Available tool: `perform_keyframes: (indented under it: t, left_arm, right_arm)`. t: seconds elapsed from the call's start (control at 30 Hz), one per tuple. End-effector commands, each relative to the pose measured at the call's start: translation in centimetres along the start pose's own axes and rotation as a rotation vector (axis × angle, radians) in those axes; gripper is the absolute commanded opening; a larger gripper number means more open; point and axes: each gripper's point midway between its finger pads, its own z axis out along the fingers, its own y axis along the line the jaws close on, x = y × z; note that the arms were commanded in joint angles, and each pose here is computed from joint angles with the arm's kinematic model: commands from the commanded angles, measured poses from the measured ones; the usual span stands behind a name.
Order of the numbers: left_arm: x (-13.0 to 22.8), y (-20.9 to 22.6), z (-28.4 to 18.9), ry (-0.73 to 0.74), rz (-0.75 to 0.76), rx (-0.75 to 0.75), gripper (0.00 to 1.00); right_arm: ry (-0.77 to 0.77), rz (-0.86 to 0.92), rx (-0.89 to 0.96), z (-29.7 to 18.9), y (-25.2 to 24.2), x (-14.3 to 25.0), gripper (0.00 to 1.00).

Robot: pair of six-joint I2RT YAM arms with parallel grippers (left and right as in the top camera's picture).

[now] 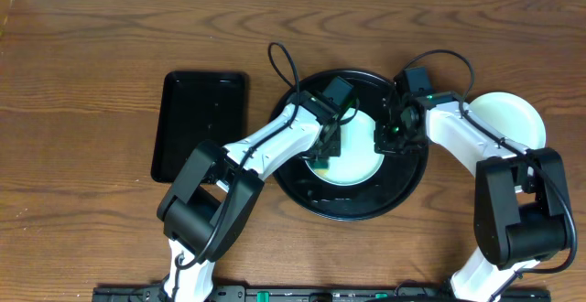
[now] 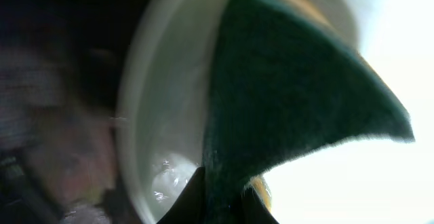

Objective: Clean dirty plates on tray and stack at the side
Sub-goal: 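Scrub the remaining pale green plate with the sponge in the left gripper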

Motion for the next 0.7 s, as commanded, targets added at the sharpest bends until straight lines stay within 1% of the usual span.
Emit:
perform_keyframes:
  t: [0.0, 0.07, 0.13, 0.27, 0.33, 0.4, 0.53, 0.67]
  left_arm:
    - [-0.9, 7.8, 1.8, -0.07, 0.003, -0.355, 0.08]
    - [-0.9, 7.0, 2.0, -0.066, 0.0, -0.314, 0.08]
    - [-0.6, 5.2, 2.6, -0.034, -0.012, -0.212, 0.08]
    - [0.6, -2.2, 2.7, 0.086, -0.027, 0.179, 0.08]
    - [0.9, -5.2, 2.1, 0.126, -0.044, 0.331, 0.08]
    - [1.2, -7.8, 1.2, 0.16, -0.072, 0.448, 0.08]
    - [1.8, -11.2, 0.1, 0.172, -0.06, 0.566, 0.08]
    - [3.0, -12.8, -0.2, 0.173, -0.014, 0.586, 0.08]
  right_arm:
    - [0.032, 0.019, 0.076, 1.3, -1.8, 0.7, 0.01]
    - [0.031, 0.02, 0.093, 1.3, -2.1, 0.8, 0.01]
    - [0.034, 0.02, 0.094, 1.3, -2.1, 0.8, 0.01]
    - [0.032, 0.02, 0.093, 1.3, -2.1, 0.8, 0.01]
    - [0.032, 0.02, 0.093, 1.3, -2.0, 0.8, 0.01]
    - [0.031, 0.02, 0.092, 1.3, -2.0, 0.8, 0.01]
    - [0.032, 0.019, 0.092, 1.3, -2.0, 0.8, 0.01]
    - [0.032, 0.018, 0.092, 1.3, -2.0, 0.8, 0.01]
